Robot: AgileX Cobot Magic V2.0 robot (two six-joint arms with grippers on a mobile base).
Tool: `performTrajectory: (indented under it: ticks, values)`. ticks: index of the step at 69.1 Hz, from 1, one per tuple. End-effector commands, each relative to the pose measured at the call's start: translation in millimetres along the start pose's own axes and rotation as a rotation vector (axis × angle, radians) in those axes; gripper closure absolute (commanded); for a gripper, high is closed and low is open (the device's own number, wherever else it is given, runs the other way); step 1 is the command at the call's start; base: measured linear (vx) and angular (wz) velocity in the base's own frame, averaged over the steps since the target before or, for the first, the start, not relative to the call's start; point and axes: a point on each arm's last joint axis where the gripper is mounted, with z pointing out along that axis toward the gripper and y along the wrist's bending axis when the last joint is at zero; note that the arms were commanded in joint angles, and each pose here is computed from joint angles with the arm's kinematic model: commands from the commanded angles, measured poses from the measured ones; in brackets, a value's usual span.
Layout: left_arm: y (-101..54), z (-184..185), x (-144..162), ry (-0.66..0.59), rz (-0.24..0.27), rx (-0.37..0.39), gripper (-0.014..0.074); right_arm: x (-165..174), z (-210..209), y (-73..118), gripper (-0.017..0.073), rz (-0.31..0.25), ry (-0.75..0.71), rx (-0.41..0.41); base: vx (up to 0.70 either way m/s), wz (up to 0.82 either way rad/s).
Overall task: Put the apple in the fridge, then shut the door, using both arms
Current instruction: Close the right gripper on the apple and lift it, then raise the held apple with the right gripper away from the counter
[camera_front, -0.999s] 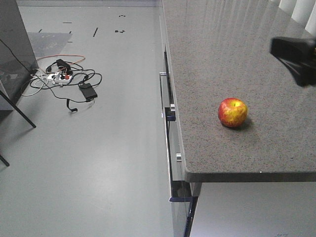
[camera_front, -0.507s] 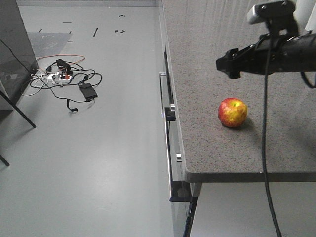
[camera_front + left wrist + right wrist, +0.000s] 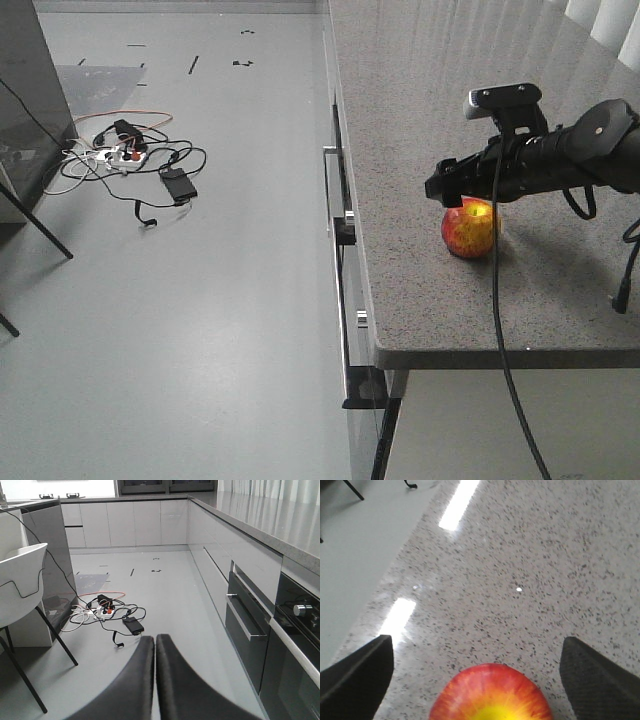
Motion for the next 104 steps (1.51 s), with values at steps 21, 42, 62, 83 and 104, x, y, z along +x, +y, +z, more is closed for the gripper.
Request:
performTrajectory:
  ticks: [21, 42, 62, 83, 104]
  values:
    - [-1.4, 0, -2, -0.068, -0.007, 0.019, 0.0601, -8, 0, -5.1, -0.0063, 0.019, -0.017, 0.047, 0.0, 0.0]
    - [-1.4, 0, -2, -0.068, -0.007, 0.019, 0.0601, 4, 8, -4.6, -0.002, 0.013, 0.08, 0.026, 0.0, 0.0]
    - [-1.4, 0, -2, -0.068, -0.007, 0.019, 0.0601, 2, 2, -4.0, 0.0197, 0.007, 0.079, 0.031, 0.0, 0.0]
    - [-1.4, 0, -2, -0.068, -0.007, 0.019, 0.0601, -38, -74, 7.2, 0.0459, -0.031, -0.132, 0.07, 0.0, 0.0]
    - [-1.4, 0, -2, -0.068, -0.007, 0.019, 0.0601, -54, -213, 42.2, 0.0486, -0.105, -0.31, 0.048, 0.0, 0.0]
